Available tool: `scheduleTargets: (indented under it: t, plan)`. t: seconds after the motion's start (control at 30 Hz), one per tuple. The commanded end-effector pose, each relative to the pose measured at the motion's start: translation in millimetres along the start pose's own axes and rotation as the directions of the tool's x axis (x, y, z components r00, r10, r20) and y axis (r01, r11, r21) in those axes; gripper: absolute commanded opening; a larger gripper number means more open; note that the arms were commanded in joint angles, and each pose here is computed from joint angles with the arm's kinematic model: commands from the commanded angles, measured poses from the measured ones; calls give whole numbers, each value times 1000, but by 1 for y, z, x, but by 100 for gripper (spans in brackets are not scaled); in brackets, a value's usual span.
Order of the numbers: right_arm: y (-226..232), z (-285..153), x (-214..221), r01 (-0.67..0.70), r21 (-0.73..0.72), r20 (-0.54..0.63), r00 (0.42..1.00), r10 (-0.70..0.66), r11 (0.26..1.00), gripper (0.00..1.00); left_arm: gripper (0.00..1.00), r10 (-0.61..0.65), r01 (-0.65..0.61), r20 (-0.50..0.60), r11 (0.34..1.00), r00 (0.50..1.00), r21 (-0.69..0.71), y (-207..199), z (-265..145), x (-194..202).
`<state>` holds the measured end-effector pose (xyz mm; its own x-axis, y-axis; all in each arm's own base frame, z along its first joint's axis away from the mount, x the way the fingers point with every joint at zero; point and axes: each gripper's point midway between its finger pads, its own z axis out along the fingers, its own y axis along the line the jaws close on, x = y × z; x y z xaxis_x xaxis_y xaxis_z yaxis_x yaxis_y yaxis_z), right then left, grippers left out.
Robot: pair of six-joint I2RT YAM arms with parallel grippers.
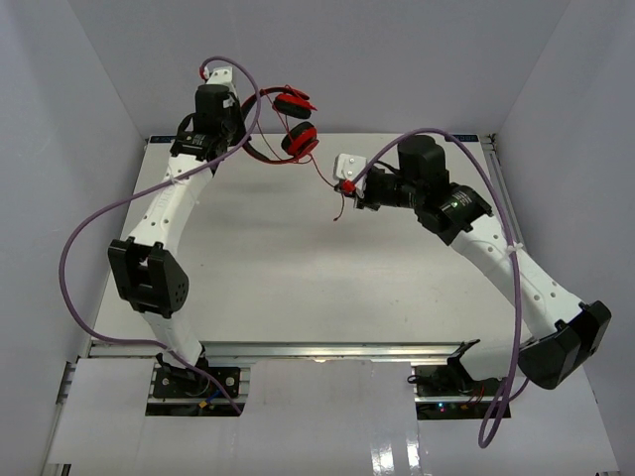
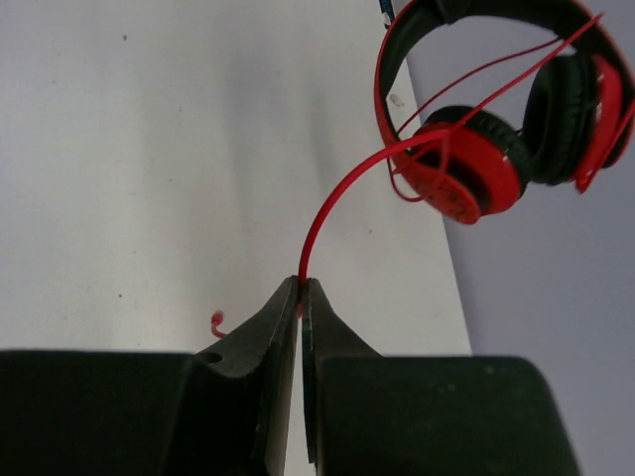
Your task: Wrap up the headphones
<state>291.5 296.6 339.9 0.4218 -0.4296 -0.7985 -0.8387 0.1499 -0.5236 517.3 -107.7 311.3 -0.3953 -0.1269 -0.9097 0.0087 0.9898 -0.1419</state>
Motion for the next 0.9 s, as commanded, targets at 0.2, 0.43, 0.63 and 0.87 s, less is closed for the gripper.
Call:
scheduleTargets:
  t: [0.2, 0.43, 0.63, 0.87]
  plan:
    - [-37, -2, -7, 426, 81, -280, 877, -390, 901, 8, 0, -3, 6, -67, 998, 998, 55, -17, 43, 38]
    - [-69, 1, -10, 543, 153, -380, 804, -458, 826, 8, 0, 61, -40, -158, 991, 986, 129, -35, 50, 82]
    - [-94, 17, -4, 533, 271, -385, 823, -417, 801, 8, 0, 155, -105, -184, 962, 971, 252, -62, 24, 109]
    - [-133, 30, 24, 361, 377, -294, 920, -260, 853, 8, 0, 245, -159, -187, 910, 951, 383, -82, -34, 150]
